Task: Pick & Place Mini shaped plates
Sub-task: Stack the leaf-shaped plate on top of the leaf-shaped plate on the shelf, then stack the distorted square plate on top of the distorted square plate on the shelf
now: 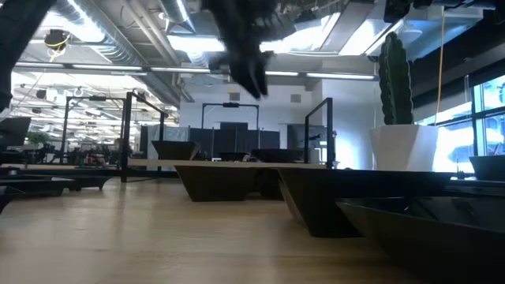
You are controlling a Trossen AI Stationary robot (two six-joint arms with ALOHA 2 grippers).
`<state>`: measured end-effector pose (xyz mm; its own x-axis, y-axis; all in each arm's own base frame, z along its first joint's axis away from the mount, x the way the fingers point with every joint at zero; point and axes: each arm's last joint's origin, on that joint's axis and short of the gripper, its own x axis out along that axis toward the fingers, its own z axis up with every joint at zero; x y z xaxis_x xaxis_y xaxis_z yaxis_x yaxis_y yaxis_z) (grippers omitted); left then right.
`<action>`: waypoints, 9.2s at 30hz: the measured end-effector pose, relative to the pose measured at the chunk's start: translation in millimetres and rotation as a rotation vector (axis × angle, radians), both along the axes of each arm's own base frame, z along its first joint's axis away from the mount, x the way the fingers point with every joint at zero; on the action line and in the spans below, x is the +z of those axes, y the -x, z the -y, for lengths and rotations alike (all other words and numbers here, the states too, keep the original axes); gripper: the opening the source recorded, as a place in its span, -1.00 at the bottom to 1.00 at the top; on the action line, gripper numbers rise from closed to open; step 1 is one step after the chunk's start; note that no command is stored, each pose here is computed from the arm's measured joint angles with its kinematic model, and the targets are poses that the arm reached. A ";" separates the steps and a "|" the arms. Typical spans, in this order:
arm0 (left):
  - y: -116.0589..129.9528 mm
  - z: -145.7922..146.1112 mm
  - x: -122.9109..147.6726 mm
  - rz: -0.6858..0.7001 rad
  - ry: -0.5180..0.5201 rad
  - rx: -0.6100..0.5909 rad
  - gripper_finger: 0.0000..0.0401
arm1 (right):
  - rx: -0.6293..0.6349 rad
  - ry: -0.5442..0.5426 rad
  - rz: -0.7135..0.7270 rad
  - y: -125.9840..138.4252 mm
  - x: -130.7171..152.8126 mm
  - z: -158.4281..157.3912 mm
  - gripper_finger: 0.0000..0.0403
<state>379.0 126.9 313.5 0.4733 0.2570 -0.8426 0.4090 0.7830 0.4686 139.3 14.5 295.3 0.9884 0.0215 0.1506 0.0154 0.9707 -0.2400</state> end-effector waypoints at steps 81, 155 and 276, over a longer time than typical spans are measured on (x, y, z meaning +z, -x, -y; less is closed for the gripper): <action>27.8 -40.8 -126.9 -0.143 0.072 0.292 -0.82 | 0.029 -0.013 0.007 -0.4 0.6 -0.9 -0.93; 200.0 76.5 59.0 0.555 0.701 0.045 -0.94 | 0.109 -0.012 0.031 0.2 3.0 -3.1 -0.93; 278.2 123.0 -113.0 1.172 0.559 0.143 -0.97 | 0.026 -0.153 -0.619 -151.3 -32.1 -36.2 -0.94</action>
